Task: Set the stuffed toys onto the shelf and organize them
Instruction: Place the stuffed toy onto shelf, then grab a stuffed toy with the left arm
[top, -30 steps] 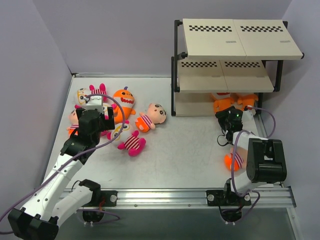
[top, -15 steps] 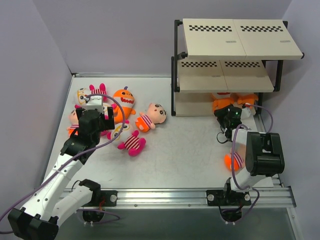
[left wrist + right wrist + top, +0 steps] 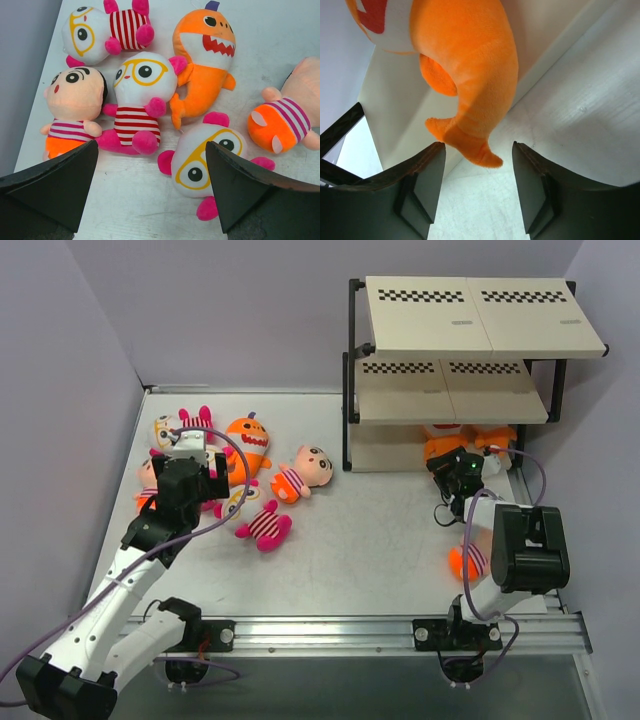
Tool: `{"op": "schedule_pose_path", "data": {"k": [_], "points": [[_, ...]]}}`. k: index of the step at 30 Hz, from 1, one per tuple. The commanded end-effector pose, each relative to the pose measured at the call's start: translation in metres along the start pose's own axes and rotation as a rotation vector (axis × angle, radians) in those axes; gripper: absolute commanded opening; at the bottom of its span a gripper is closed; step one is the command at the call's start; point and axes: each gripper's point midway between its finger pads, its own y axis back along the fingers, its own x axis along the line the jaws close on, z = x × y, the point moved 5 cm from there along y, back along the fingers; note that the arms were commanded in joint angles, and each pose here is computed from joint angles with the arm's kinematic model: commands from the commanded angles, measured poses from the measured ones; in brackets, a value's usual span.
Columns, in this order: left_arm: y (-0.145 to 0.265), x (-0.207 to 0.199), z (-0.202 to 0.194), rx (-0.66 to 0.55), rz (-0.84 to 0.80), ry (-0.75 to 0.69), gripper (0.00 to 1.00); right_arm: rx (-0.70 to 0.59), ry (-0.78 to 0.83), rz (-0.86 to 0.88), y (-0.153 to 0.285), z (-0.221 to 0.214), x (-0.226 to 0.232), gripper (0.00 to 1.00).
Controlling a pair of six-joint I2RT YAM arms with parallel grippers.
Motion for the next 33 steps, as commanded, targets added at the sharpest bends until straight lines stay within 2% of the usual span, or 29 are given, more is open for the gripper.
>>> {"op": "schedule_pose_path", "data": {"k": [1,4,5,8,16,19,23,25,33], "points": [[0.001,0.000,0.011,-0.053,-0.002,0.017,0.97,-0.060,0.025,0.016,0.014,0.020,0.014,0.57],[0.000,-0.002,0.011,-0.048,-0.006,0.016,0.97,-0.049,0.044,-0.006,0.026,0.022,0.014,0.68],[-0.001,-0.003,0.010,-0.044,-0.013,0.018,0.97,-0.060,0.072,-0.036,0.036,0.027,0.012,0.77],[-0.003,-0.005,0.009,-0.038,-0.016,0.021,0.97,-0.063,0.107,-0.050,0.049,0.032,0.014,0.83],[-0.021,-0.014,0.000,0.032,-0.041,0.073,0.97,-0.047,0.323,-0.048,0.093,0.045,0.020,0.98],[-0.034,-0.008,0.000,0.064,-0.026,0.137,0.97,-0.017,0.383,-0.012,0.108,0.043,0.025,0.99],[-0.054,-0.014,0.001,0.119,-0.084,0.216,0.97,-0.022,0.442,0.061,0.126,0.037,0.037,0.99],[-0.063,-0.017,0.014,0.101,-0.112,0.251,0.97,-0.022,0.473,0.110,0.135,0.031,0.047,1.00],[-0.143,-0.013,0.045,0.123,-0.168,0.319,0.97,0.006,0.570,0.283,0.160,0.007,0.072,1.00]]}}
